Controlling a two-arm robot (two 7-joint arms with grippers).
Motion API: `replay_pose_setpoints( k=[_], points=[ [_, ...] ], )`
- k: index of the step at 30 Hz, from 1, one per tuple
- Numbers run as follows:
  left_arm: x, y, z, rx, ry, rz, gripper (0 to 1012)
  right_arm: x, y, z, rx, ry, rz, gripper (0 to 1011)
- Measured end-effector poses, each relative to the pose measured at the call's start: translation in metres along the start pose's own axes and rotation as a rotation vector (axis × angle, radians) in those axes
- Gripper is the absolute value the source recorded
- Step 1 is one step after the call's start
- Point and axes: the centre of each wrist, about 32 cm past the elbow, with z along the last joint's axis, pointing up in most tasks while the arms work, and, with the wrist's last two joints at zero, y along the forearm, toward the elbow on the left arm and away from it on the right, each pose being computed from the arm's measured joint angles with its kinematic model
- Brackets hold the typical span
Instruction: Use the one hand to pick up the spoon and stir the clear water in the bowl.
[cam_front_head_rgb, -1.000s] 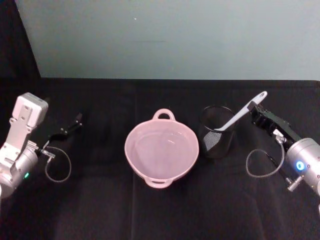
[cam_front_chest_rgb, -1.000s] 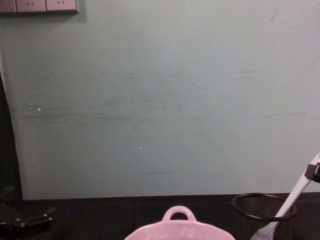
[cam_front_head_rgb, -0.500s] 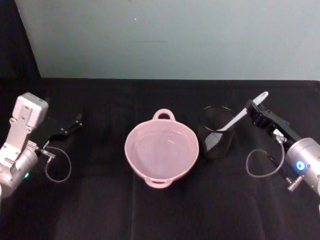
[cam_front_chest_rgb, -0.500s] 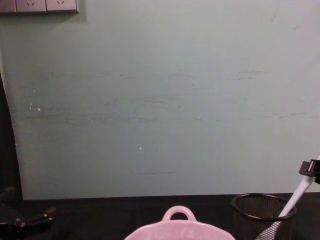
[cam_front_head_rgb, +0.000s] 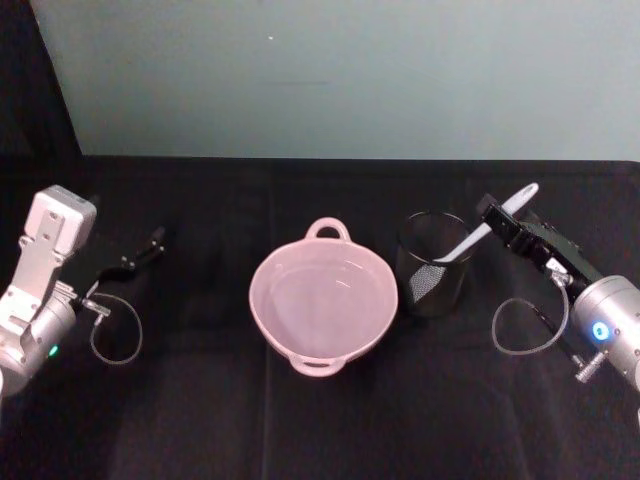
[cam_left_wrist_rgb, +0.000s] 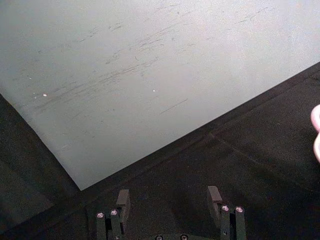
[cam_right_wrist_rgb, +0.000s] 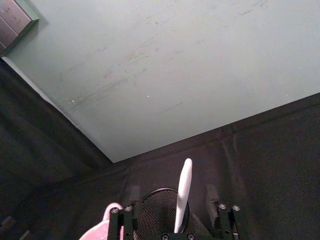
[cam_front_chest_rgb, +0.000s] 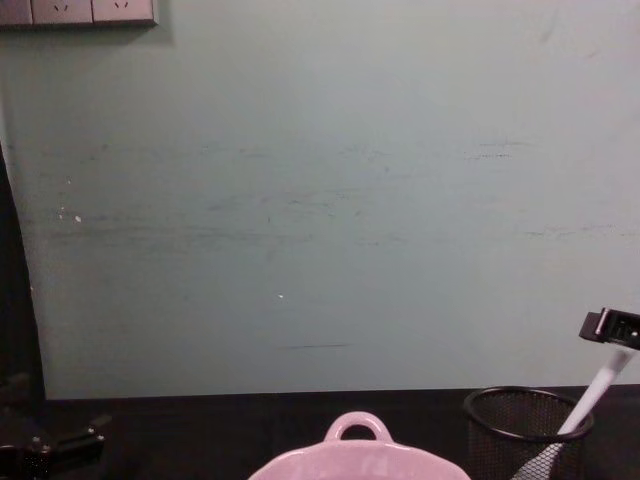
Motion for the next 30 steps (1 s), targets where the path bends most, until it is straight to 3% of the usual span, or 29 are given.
replay_pose_setpoints(
  k=[8,16,21,25,30],
  points=[
    [0.0,0.0,0.0,0.0,0.0,0.0,1011,-0.002,-0.004,0.002,-0.02,-0.034,0.003,1003],
    [0.0,0.0,0.0,0.0,0.0,0.0,1011,-0.011,-0.027,0.005,-0.011,-0.084,0.026,1003],
    [0.0,0.0,0.0,0.0,0.0,0.0,1011,-0.018,-0.047,-0.003,0.01,-0.16,0.025,1003],
    [0.0,0.0,0.0,0.0,0.0,0.0,1011,-0.017,-0.06,-0.009,0.033,-0.215,0.0,1002],
    [0.0,0.0,0.0,0.0,0.0,0.0,1011,-0.008,-0.071,-0.021,0.085,-0.308,-0.05,1002]
  ],
)
